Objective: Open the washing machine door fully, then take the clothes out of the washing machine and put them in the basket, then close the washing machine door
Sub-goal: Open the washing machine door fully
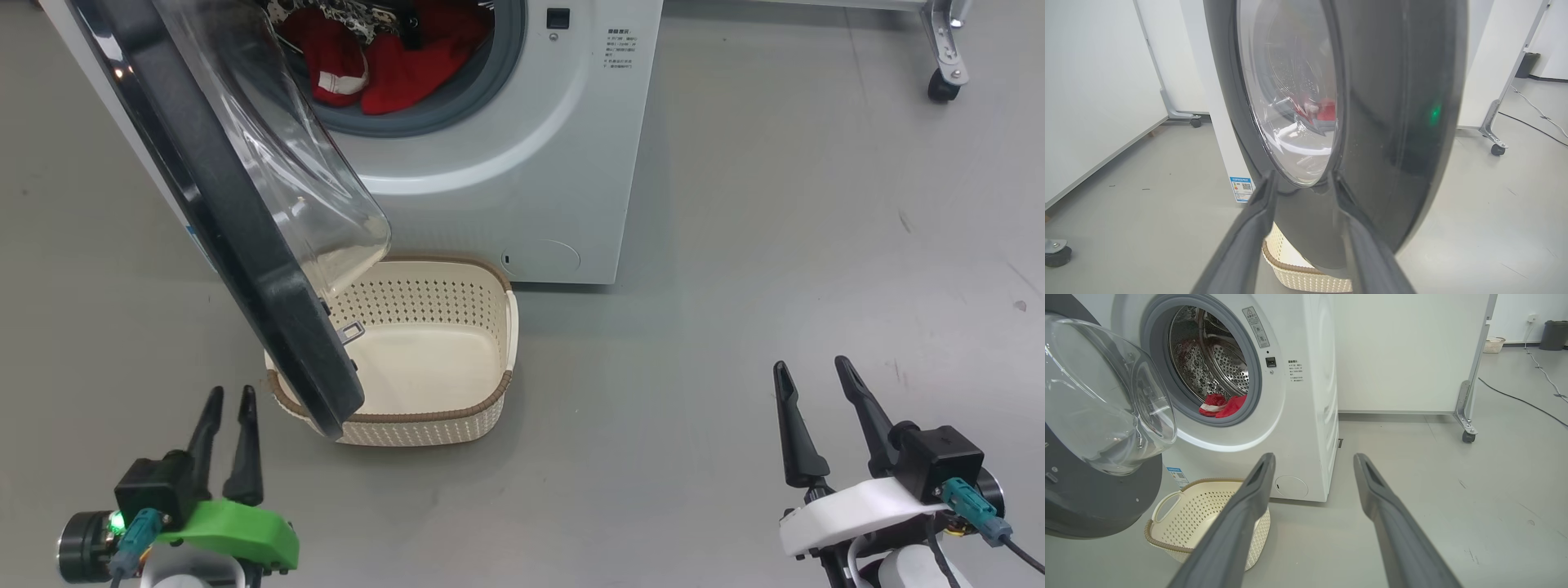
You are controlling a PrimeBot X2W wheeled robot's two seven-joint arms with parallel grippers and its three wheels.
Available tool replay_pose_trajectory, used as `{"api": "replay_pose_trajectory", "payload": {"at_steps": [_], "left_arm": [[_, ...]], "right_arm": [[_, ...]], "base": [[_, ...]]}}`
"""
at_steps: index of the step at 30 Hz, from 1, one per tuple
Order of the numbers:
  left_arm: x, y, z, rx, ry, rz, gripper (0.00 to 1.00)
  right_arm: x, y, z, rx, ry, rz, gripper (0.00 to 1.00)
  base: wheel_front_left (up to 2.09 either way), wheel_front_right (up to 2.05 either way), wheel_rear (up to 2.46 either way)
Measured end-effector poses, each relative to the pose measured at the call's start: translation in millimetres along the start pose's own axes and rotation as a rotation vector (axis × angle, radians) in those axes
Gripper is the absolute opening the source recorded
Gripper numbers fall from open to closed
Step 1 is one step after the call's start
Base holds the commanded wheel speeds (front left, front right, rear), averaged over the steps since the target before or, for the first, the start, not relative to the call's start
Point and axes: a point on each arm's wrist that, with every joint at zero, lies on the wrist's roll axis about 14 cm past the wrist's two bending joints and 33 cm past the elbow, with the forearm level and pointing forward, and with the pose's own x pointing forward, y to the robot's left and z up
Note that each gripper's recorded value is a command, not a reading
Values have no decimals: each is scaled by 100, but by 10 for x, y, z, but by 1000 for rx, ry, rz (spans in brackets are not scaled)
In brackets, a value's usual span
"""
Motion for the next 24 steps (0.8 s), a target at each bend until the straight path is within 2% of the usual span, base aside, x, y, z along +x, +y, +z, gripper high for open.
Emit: {"api": "replay_pose_trajectory", "payload": {"at_steps": [7,13,18,24], "left_arm": [[-11,18,-54,-32,17,5,0],[11,24,10,-12,-4,5,0],[95,50,300,-17,-93,13,0],[234,67,871,-46,-262,18,0]], "right_arm": [[2,-3,-6,4,-1,-2,100],[5,-8,-5,6,-3,-3,100],[2,-31,8,7,-8,-9,100],[1,-39,17,2,-12,-10,100]], "base": [[0,0,0],[0,0,0],[0,0,0],[0,0,0]]}}
